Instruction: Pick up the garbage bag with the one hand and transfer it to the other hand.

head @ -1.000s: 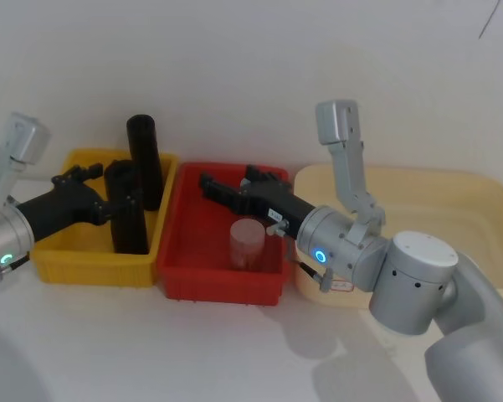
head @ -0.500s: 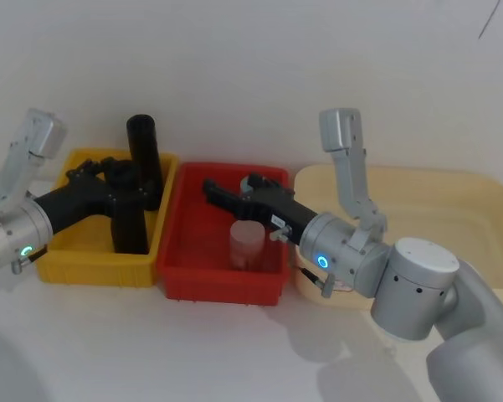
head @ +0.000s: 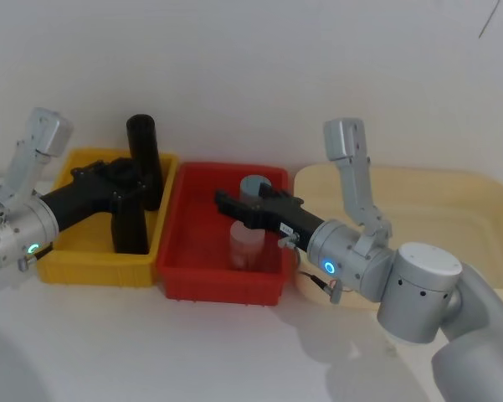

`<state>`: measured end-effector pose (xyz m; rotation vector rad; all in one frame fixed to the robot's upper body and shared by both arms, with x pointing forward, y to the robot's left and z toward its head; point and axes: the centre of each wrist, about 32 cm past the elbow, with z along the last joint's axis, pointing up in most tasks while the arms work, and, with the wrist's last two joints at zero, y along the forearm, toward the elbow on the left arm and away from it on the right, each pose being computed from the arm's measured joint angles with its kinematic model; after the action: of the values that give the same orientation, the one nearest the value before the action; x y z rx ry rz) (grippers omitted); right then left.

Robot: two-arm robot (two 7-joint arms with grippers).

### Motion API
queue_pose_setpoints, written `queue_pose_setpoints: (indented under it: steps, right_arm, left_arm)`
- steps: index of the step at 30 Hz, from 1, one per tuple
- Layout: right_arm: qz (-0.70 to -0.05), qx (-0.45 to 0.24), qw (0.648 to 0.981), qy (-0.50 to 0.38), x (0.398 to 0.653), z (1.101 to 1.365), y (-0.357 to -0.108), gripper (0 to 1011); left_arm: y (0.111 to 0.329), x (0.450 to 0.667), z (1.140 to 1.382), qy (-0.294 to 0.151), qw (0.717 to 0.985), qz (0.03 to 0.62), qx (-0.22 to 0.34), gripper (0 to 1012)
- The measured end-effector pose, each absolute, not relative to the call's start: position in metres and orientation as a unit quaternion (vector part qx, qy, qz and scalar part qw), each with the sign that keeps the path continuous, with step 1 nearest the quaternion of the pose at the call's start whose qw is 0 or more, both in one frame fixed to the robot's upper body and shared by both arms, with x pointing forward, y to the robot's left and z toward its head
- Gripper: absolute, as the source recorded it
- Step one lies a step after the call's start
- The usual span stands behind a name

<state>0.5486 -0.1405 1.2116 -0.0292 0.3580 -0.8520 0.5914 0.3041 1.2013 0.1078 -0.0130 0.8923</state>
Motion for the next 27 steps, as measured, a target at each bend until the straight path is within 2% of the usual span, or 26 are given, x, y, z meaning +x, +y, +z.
queue_pose_setpoints:
  steps: [7, 16, 27]
  right_arm:
    - [-0.414, -0.031, 0.892, 0.176, 0.554, 1.206, -0.142, 1001]
    - [-0.412, -0.059, 0.892, 0.176, 0.56, 1.198, -0.143, 1001]
    - [-0.412, -0.087, 0.891, 0.168, 0.563, 1.193, -0.144, 1001]
  left_arm:
    - [0.303, 0.592, 1.201, -0.006, 0.9, 0.432, 0.052, 477]
    - [0.302, 0.593, 1.201, -0.007, 0.9, 0.432, 0.052, 402]
    - [0.302, 0.593, 1.201, -0.007, 0.9, 0.432, 0.052, 367]
